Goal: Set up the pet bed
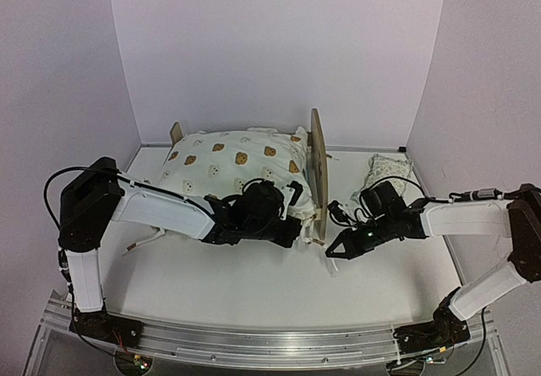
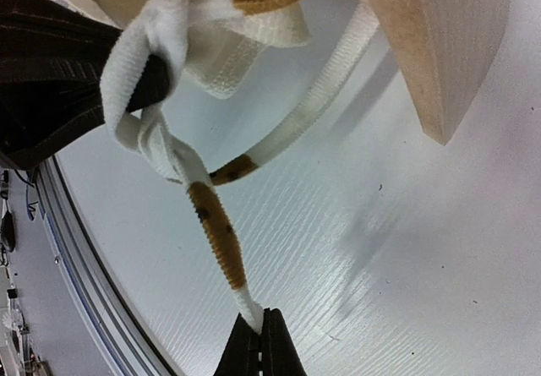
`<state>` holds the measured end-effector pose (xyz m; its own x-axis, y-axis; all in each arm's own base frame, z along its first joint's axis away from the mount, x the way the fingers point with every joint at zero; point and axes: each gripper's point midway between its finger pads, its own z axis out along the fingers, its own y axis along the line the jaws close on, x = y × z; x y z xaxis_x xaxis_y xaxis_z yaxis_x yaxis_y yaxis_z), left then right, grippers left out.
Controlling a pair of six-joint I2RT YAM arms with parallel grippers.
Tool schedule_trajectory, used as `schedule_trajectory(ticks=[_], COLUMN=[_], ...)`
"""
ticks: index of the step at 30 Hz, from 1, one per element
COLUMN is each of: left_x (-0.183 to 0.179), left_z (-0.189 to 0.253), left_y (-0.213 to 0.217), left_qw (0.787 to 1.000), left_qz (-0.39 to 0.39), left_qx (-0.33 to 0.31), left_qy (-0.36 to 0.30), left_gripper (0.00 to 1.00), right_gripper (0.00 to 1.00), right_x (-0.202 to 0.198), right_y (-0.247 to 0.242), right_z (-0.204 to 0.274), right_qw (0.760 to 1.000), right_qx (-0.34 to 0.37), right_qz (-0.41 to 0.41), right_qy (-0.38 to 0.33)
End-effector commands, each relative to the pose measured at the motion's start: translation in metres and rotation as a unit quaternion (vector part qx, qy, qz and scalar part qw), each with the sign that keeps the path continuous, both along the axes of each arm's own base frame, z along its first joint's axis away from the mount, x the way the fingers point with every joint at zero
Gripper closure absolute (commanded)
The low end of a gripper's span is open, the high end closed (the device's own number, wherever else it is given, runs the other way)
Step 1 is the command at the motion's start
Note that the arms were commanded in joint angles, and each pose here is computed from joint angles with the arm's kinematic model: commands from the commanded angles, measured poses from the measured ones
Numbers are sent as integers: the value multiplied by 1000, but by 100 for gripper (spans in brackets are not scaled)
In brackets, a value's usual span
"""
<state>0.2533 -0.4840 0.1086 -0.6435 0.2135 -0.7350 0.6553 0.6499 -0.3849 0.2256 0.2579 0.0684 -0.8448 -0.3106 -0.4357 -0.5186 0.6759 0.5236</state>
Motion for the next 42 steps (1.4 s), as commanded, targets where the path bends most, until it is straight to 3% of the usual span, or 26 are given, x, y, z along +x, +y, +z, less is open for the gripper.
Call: schedule_trajectory(ticks=[1,10,19,26,34,42], left_x=[19,21,3,9,52,109], left_z=[30,47,100,137,147,141], left_y=[21,40,8,-15,-42,-40], left_qw=[996,991,995,991,982,980], left_qz=[72,112,57,32,41,71], left_qx=[35,50,-4,-28,-13,-4], left_qy=[-42,-60,-78,-126,-185,-186], left_gripper=[100,100,100,100,100,100], right_gripper=[100,100,100,100,100,100], right_x=[7,5,5,6,4,-12], right_y=[-10,-26,-34,-32,-26,-27], right_z=[0,-16,-39,-46,-48,-48], right_qw=[999,997,993,993,994,995], right_qx=[-23,-62,-99,-103,-93,-76], right_qz=[-30,-50,-58,-54,-45,-44], right_qy=[-24,-21,-6,6,20,42])
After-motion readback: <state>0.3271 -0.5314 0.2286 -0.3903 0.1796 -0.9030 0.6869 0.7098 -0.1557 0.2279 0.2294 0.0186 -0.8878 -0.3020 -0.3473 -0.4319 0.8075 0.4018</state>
